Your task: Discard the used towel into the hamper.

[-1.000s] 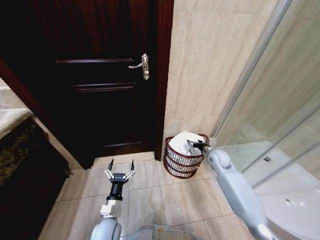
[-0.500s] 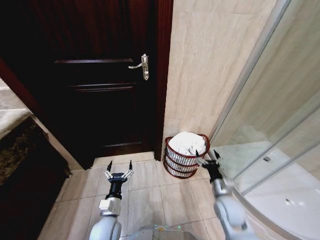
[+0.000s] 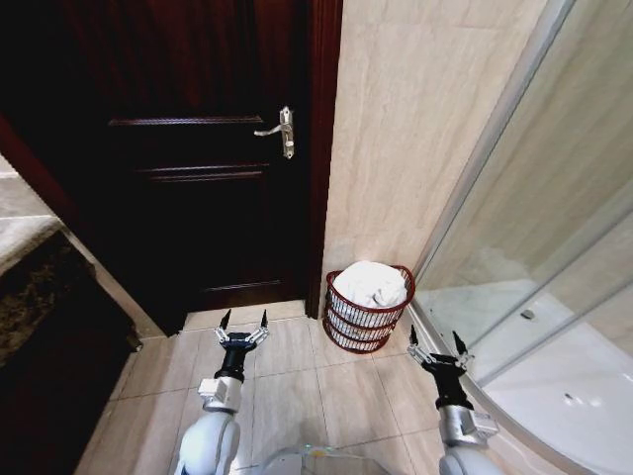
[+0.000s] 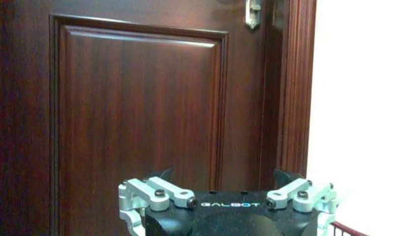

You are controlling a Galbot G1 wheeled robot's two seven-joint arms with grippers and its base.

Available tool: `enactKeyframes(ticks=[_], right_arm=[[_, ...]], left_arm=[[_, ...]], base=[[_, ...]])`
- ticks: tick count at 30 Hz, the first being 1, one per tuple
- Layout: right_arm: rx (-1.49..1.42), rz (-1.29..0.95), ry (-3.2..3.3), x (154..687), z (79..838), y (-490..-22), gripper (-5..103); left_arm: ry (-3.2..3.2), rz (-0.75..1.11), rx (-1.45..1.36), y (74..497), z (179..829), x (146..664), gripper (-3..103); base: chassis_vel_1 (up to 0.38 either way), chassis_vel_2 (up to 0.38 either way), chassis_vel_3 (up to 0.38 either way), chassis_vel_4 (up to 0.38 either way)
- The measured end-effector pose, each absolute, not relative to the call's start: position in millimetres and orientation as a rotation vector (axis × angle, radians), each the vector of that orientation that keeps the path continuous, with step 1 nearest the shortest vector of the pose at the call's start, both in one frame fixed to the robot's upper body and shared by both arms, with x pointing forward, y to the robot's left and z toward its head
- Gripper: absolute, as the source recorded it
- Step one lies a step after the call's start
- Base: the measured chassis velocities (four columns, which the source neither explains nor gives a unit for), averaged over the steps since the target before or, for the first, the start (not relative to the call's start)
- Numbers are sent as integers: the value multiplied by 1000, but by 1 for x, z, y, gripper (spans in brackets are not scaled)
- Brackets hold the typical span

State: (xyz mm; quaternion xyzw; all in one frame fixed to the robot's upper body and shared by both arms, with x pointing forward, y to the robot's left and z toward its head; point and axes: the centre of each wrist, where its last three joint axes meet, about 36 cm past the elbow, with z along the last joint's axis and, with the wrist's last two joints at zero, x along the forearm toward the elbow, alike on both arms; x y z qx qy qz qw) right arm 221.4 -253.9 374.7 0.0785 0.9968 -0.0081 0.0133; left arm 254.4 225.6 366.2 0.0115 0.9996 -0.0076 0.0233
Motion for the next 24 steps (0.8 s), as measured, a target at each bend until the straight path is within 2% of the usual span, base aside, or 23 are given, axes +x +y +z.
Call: enactKeyframes(ticks=[24], right_arm=[[228,-41,3102,210,382,-238,100]], left_arm=[[3102,1,-11,233,357,243,100]], base=[[-77,84,81,-75]])
